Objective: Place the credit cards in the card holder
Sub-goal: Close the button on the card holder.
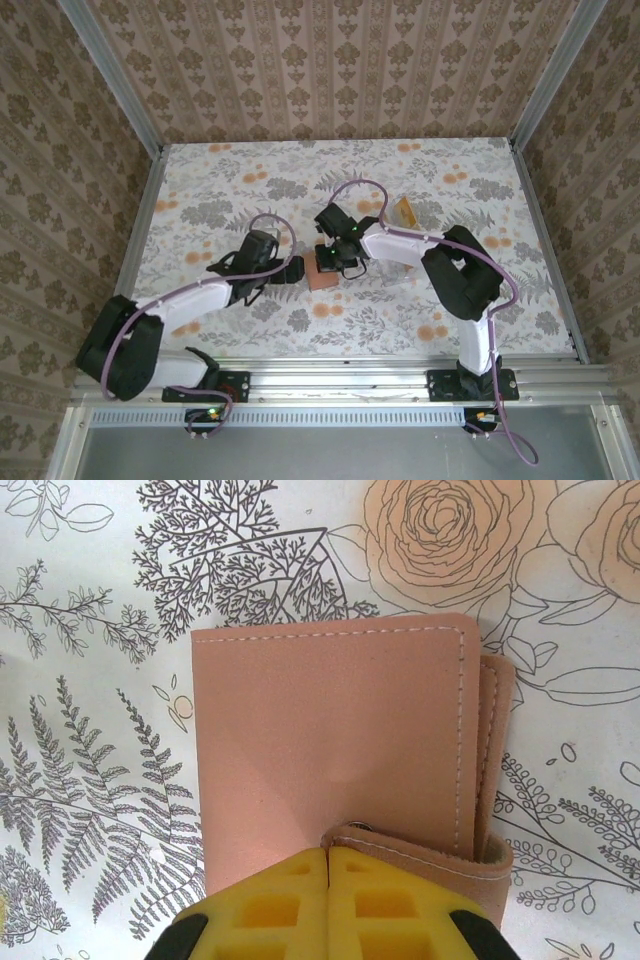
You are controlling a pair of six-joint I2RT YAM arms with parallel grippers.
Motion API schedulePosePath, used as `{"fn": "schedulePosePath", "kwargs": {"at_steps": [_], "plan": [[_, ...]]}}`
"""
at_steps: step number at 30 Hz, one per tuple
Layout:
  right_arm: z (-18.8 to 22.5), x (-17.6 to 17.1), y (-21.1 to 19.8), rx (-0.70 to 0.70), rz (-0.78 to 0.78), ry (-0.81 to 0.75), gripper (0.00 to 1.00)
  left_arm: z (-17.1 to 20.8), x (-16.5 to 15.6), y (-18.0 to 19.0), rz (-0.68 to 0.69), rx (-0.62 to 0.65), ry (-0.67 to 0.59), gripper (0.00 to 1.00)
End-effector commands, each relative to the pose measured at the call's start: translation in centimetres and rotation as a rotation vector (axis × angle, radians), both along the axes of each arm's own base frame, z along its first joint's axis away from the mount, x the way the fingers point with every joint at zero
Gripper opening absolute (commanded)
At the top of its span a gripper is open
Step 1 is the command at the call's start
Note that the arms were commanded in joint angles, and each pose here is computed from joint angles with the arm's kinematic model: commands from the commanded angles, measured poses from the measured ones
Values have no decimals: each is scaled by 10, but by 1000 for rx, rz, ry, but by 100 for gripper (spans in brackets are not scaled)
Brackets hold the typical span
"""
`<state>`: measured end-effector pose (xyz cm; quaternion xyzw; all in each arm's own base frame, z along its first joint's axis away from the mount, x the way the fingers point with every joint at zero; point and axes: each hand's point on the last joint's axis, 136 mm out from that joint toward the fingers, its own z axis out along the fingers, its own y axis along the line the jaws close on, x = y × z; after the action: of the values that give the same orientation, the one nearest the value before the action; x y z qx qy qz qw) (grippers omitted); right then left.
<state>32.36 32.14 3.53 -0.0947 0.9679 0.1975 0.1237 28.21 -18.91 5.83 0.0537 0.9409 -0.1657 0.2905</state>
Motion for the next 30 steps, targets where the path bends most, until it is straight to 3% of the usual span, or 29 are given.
{"fn": "schedulePosePath", "kwargs": {"at_steps": [1, 11, 19, 30], "plan": [[-9, -15, -11, -10, -20, 65, 0, 1, 12, -12, -32, -22, 22, 98], [-4, -18, -12, 13, -21, 63, 0, -10, 34, -26, -66, 21, 37, 97], [13, -12, -12, 52, -29, 37, 0, -38, 28, -3, -10, 239, 114, 96], [38, 2, -7, 104, -34, -5, 0, -53, 22, -6, -26, 290, 150, 96]]}}
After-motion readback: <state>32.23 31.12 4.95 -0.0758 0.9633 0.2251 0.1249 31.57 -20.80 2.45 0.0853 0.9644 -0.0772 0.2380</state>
